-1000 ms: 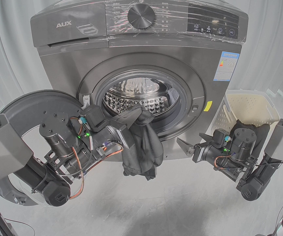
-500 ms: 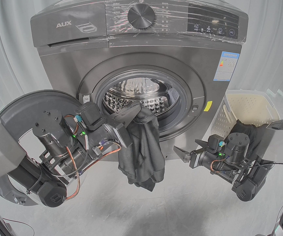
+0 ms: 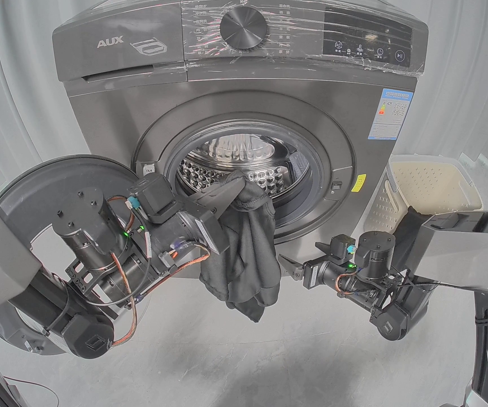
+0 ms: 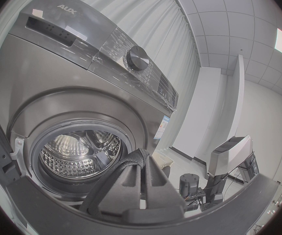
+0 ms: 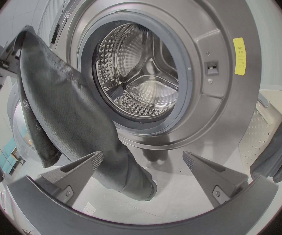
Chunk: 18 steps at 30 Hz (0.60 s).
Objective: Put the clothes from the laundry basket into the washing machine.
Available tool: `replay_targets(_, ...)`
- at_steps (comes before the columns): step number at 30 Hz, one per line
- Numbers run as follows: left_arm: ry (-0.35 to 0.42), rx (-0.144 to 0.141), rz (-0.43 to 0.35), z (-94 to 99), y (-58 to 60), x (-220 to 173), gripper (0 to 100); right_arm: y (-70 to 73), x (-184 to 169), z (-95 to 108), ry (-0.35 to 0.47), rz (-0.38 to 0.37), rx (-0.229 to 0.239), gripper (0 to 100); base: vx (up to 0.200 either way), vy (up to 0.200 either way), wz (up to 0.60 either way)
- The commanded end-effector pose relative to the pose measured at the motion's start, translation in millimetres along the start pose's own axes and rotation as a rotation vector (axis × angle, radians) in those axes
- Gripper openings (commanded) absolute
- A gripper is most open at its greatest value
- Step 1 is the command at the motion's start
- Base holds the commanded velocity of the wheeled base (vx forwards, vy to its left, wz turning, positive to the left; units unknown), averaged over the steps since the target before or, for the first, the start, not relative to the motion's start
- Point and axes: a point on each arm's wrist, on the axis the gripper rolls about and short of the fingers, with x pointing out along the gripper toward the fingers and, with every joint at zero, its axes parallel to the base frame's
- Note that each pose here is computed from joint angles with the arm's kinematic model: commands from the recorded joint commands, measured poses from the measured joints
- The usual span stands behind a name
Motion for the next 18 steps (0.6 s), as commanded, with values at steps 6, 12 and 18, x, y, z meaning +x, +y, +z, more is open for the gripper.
replay_targets(6,0.008,-0.002,0.002,-3.2,0.1,1,0,36.7,7,-21,0.038,0.096,-0.019,100,0.0,0.0,0.0)
replay_targets(12,0.011,-0.001,0.01,-3.4,3.0,0,0,55.5,1,-27,0.062,0.146,-0.029,100,0.0,0.0,0.0)
replay_targets(18,0.003,0.001,0.008,-0.7,2.1,-1,0,45.4,4,-18,0.033,0.124,-0.023,100,0.0,0.0,0.0)
